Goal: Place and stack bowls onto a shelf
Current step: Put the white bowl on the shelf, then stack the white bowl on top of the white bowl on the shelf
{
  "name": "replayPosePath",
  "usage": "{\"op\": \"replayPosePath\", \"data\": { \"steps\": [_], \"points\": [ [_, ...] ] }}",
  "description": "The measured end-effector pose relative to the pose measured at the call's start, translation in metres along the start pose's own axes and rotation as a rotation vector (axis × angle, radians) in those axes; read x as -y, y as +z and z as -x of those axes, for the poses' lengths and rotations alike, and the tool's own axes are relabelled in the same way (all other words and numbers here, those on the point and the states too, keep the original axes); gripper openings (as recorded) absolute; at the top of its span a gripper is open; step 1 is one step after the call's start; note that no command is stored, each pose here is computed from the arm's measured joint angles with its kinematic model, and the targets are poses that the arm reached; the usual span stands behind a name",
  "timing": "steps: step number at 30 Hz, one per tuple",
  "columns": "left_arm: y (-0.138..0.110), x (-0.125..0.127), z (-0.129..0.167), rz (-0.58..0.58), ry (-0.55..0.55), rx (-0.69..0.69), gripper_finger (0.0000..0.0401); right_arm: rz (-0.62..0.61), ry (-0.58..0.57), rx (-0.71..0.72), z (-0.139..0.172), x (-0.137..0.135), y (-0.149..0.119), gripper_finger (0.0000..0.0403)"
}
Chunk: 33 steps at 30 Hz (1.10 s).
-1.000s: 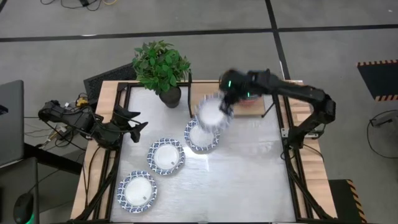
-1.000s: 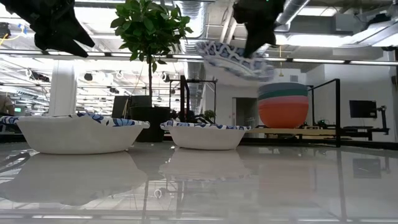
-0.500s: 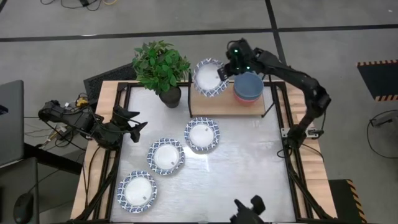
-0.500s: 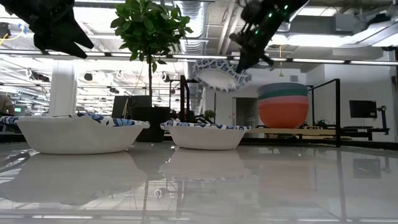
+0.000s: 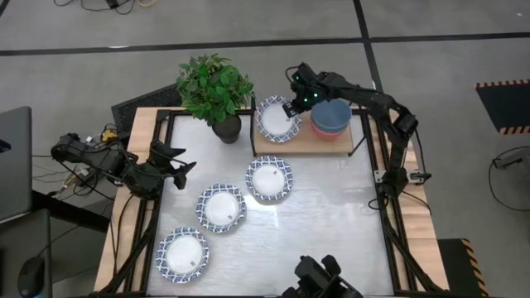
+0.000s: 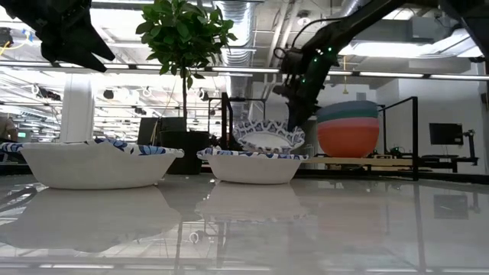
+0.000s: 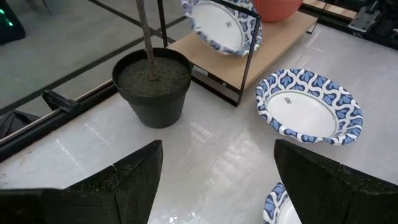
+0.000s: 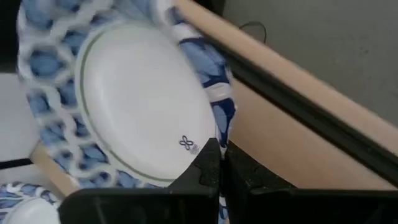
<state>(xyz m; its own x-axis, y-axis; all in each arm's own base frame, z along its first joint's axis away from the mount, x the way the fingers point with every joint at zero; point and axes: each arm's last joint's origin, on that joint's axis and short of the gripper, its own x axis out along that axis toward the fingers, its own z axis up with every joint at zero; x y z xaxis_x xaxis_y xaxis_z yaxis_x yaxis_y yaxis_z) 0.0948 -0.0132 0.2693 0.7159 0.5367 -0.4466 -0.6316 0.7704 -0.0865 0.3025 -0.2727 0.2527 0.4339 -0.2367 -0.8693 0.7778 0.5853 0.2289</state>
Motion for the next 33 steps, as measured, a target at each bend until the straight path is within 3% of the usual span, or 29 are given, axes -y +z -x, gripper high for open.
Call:
{"op": "replayPosePath", "data": {
  "steps": [5, 11, 19, 24, 28, 33],
  "points": [
    [0.0, 0.0, 0.0, 0.0, 0.0, 0.0, 0.0293, 0.021, 0.01, -0.038, -0.011, 0.001, -0.002, 0.0035],
    [0.0, 0.0, 0.0, 0.0, 0.001, 0.001, 0.0293, 0.076, 0.015, -0.021, -0.007, -0.003, -0.002, 0.008],
    [0.0, 0.0, 0.0, 0.001, 0.0, 0.0, 0.0293, 0.116, 0.031, 0.023, 0.008, -0.013, 0.01, 0.016],
    [-0.001, -0.001, 0.0, -0.006, 0.003, -0.005, 0.0293, 0.115, 0.02, -0.009, 0.036, -0.02, 0.019, 0.0177],
    [-0.001, -0.001, 0.0, -0.006, 0.003, -0.005, 0.0293, 0.147, 0.016, -0.103, 0.065, -0.041, 0.013, 0.0174],
    [-0.001, -0.001, 0.0, -0.003, 0.003, -0.005, 0.0293, 0.261, 0.018, -0.293, 0.076, -0.091, -0.023, 0.017]
  ]
}}
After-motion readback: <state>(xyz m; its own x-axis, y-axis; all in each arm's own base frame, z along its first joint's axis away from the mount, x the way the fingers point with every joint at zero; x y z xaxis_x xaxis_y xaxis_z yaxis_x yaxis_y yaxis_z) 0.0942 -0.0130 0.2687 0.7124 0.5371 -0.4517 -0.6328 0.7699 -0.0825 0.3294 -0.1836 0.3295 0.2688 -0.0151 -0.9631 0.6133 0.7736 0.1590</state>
